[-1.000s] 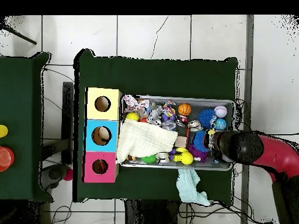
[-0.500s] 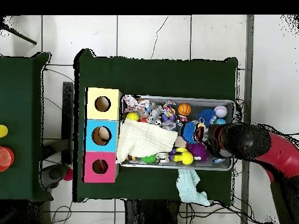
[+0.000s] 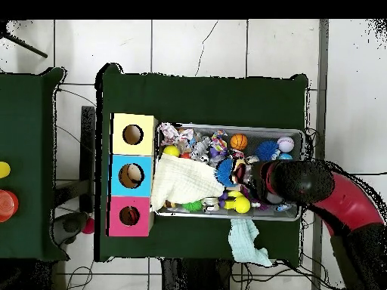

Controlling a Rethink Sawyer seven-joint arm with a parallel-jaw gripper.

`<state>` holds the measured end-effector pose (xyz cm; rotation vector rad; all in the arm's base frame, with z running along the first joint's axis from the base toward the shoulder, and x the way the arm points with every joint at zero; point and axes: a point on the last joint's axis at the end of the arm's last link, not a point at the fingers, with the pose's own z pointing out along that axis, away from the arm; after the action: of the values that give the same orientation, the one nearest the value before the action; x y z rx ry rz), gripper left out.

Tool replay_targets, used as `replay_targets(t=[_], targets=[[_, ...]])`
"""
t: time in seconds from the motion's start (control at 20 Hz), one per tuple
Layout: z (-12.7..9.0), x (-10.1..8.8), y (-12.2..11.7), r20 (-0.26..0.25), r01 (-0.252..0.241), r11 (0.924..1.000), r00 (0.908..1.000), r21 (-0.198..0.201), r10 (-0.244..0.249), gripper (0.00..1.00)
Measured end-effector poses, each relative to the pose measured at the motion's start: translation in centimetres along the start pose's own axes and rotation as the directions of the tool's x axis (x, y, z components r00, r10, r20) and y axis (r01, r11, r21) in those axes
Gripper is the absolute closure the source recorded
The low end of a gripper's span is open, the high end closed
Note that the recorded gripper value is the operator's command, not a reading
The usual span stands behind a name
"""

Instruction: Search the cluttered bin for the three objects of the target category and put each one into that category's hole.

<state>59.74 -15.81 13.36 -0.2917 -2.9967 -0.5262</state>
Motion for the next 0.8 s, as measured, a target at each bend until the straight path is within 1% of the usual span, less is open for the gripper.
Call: replay_targets(t=[0.15, 0.3, 0.35, 0.4, 0.6, 0.8], targets=[[0.9, 0.1, 1.8, 0.005, 0.023, 0.9997, 0.9997, -0.001, -0.023, 1.0], [2.1, 0.1, 4.3, 0.014, 0.061, 0.9981, 0.9981, 0.006, -0.061, 1.0], [2.3, 0.1, 4.7, 0.015, 0.068, 0.9977, 0.9976, 0.007, -0.068, 1.0], [2.8, 0.0, 6.0, 0.02, 0.088, 0.996, 0.9959, 0.013, -0.088, 1.0], [3.6, -0.1, 8.1, 0.031, 0.119, 0.9925, 0.9923, 0.026, -0.12, 1.0], [4.8, 0.0, 10.2, 0.044, 0.151, 0.9874, 0.9872, 0.046, -0.153, 1.0]])
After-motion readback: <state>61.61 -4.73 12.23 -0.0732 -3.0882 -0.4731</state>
